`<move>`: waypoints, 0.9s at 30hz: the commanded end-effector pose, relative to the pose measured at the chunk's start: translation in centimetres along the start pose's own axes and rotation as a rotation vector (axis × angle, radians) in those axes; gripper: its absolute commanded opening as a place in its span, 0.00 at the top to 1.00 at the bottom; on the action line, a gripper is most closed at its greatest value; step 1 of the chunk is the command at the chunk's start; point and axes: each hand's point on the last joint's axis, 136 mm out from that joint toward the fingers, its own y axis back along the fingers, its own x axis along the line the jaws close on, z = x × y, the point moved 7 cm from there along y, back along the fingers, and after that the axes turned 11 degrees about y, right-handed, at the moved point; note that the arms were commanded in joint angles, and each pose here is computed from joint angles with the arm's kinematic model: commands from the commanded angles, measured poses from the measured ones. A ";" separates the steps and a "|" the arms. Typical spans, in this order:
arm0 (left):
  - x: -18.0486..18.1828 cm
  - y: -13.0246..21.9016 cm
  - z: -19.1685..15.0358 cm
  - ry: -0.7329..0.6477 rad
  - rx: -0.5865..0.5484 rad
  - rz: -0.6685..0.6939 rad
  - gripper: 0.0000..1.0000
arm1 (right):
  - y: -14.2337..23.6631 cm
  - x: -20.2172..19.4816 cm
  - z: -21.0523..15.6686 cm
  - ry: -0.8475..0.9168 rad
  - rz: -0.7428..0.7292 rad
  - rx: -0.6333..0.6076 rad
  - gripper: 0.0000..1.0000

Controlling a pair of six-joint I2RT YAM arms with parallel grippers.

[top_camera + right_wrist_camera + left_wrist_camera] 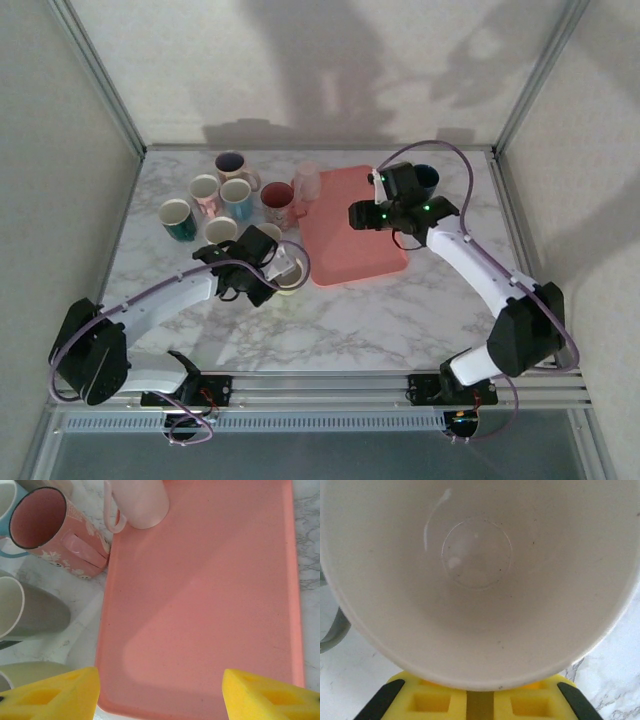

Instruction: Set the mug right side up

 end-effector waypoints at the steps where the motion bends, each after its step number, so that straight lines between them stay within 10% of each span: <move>1: -0.1 0.0 1.3 -0.024 -0.037 0.014 0.96 | -1.1 -0.1 1.6 0.004 0.014 -0.012 0.33; 10: 0.0 0.6 1.3 0.004 -0.064 0.028 0.51 | -6.8 -0.5 5.8 -0.092 0.039 0.017 0.29; 27: 4.5 12.6 4.3 0.372 -0.557 -0.141 0.36 | -18.4 0.8 12.7 -0.347 0.163 0.023 0.27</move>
